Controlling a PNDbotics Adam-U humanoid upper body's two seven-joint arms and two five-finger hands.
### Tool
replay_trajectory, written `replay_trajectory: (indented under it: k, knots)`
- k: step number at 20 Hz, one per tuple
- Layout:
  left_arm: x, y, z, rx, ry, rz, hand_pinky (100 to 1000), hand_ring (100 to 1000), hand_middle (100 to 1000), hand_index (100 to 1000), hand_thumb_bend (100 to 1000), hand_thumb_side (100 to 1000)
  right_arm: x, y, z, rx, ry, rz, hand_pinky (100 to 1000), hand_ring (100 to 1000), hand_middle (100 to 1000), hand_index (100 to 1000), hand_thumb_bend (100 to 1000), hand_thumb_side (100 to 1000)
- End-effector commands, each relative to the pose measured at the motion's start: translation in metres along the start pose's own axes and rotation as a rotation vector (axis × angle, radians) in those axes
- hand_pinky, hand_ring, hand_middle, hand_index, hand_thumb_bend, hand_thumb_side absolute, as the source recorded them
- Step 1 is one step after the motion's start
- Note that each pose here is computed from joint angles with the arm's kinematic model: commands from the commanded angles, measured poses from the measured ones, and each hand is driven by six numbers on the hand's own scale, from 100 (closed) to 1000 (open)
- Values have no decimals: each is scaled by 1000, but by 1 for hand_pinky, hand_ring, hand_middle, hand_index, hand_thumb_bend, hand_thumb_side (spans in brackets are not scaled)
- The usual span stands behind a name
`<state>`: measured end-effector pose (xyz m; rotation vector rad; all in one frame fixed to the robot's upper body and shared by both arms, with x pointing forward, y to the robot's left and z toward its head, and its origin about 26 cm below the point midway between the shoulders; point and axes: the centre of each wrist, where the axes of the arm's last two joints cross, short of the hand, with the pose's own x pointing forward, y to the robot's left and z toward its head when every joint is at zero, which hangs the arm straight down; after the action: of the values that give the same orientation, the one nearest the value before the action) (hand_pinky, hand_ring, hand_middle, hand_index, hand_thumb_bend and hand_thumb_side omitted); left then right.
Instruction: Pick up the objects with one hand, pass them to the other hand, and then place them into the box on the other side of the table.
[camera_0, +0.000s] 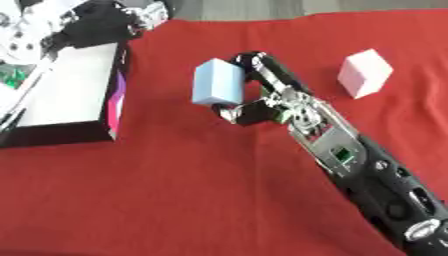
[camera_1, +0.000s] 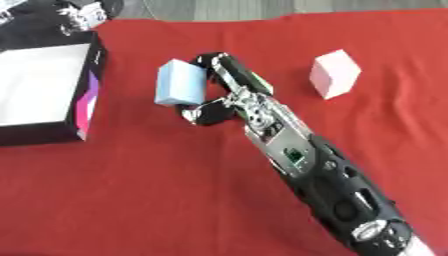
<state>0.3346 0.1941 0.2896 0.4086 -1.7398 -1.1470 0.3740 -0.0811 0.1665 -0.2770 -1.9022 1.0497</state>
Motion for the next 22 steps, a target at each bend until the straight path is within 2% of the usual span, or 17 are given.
replay_trajectory:
  k: [1, 4, 15, 18, 21, 22]
  knots:
    - [8, 5, -3, -20, -7, -53, 800, 1000, 794, 775, 329, 680, 7, -2, -4, -31, -26, 3, 715, 684, 541, 568, 185, 100]
    - [11, 5, -6, -49, 0, -84, 814, 1000, 793, 786, 368, 635, 8, -1, -5, -42, -34, -5, 713, 683, 540, 566, 178, 100]
    - [11, -5, -26, -148, 81, -225, 820, 1000, 800, 818, 383, 569, 15, 9, -6, -93, -56, -110, 696, 682, 536, 563, 124, 100]
    - [11, -8, -31, -180, 87, -265, 827, 1000, 805, 831, 427, 526, 16, 13, -7, -89, -65, -136, 696, 682, 535, 563, 114, 100]
    - [11, -10, -36, -213, 90, -306, 835, 997, 811, 847, 509, 490, 18, 16, -8, -78, -72, -152, 696, 682, 534, 561, 110, 100]
    - [10, -11, -37, -222, 90, -321, 835, 997, 811, 847, 509, 490, 18, 17, -8, -74, -74, -154, 696, 682, 534, 561, 110, 100]
